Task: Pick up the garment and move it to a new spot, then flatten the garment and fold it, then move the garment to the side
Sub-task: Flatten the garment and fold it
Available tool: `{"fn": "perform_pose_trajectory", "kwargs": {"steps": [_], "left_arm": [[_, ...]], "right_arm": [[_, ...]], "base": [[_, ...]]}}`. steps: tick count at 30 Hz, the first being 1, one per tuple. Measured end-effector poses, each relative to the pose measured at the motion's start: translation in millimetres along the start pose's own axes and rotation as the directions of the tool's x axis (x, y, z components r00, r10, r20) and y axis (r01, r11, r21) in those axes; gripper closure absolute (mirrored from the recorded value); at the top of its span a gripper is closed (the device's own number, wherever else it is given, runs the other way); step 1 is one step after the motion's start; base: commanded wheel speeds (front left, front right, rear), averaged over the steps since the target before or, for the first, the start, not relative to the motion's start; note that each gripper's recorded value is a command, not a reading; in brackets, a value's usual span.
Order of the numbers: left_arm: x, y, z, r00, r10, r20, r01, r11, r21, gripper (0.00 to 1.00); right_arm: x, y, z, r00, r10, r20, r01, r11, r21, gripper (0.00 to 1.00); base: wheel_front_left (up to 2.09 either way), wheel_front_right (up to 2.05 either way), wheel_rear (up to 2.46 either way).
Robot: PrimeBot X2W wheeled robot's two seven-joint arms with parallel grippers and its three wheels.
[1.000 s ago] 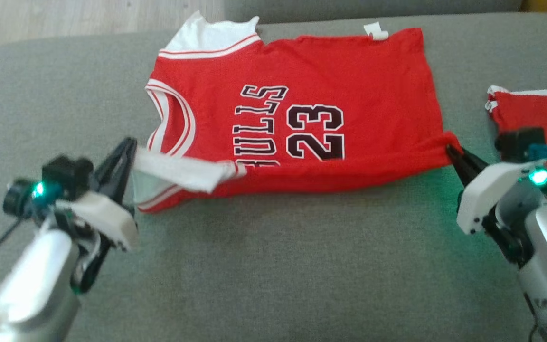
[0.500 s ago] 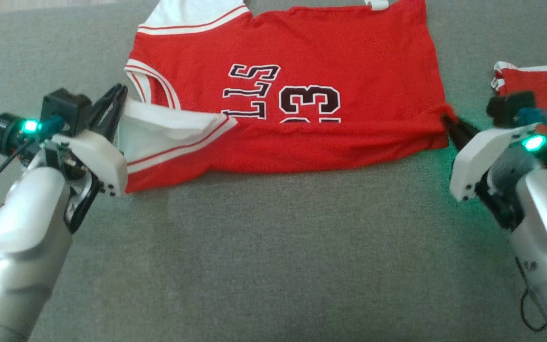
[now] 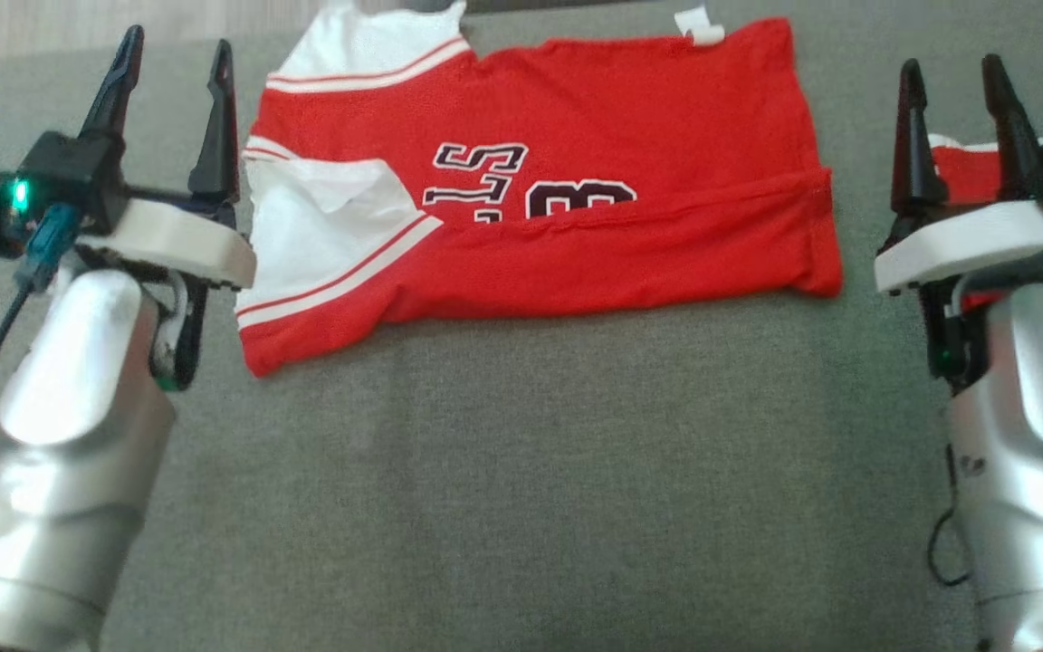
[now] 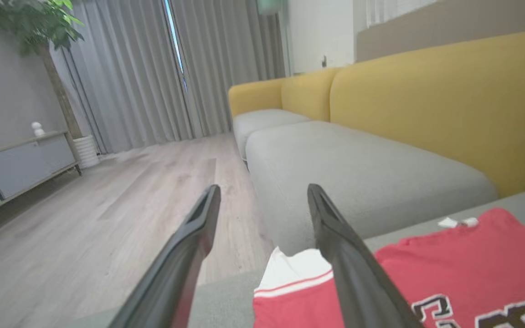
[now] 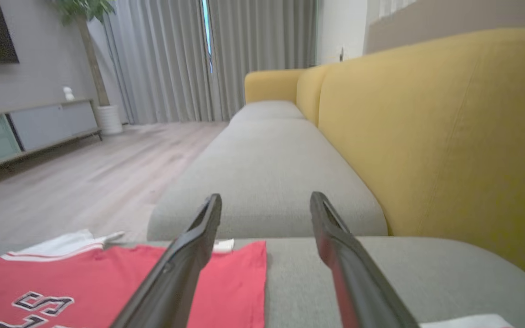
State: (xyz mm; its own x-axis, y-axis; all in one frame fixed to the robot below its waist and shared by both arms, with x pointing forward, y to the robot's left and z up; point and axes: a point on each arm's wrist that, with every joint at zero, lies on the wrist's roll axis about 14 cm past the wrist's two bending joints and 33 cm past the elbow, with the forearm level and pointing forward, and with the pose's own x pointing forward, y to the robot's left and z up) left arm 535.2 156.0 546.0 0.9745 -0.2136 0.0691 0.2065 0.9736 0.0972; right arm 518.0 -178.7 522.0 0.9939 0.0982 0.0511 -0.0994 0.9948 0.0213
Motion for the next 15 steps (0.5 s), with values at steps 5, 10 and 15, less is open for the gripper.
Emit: {"fn": "perform_pose_trajectory", "kwargs": {"steps": [5,10,15], "left_arm": [[-29,-13,28,0.993,0.043,0.110,-0.030,0.993,-0.118,0.00],[-66,-25,28,0.989,0.075,0.127,-0.048,0.978,-0.203,0.00],[-94,-38,21,0.989,0.095,0.113,-0.063,0.965,-0.255,0.00]], "right_arm": [[-22,1,27,0.993,-0.046,0.107,0.039,0.997,0.068,0.00],[-43,5,45,0.986,-0.040,0.164,0.028,0.997,0.077,0.00],[-73,11,18,0.995,-0.040,0.091,0.028,0.992,0.122,0.00]], "base": [[0.00,0.00,0.00],[0.00,0.00,0.00],[0.00,0.00,0.00]]}}
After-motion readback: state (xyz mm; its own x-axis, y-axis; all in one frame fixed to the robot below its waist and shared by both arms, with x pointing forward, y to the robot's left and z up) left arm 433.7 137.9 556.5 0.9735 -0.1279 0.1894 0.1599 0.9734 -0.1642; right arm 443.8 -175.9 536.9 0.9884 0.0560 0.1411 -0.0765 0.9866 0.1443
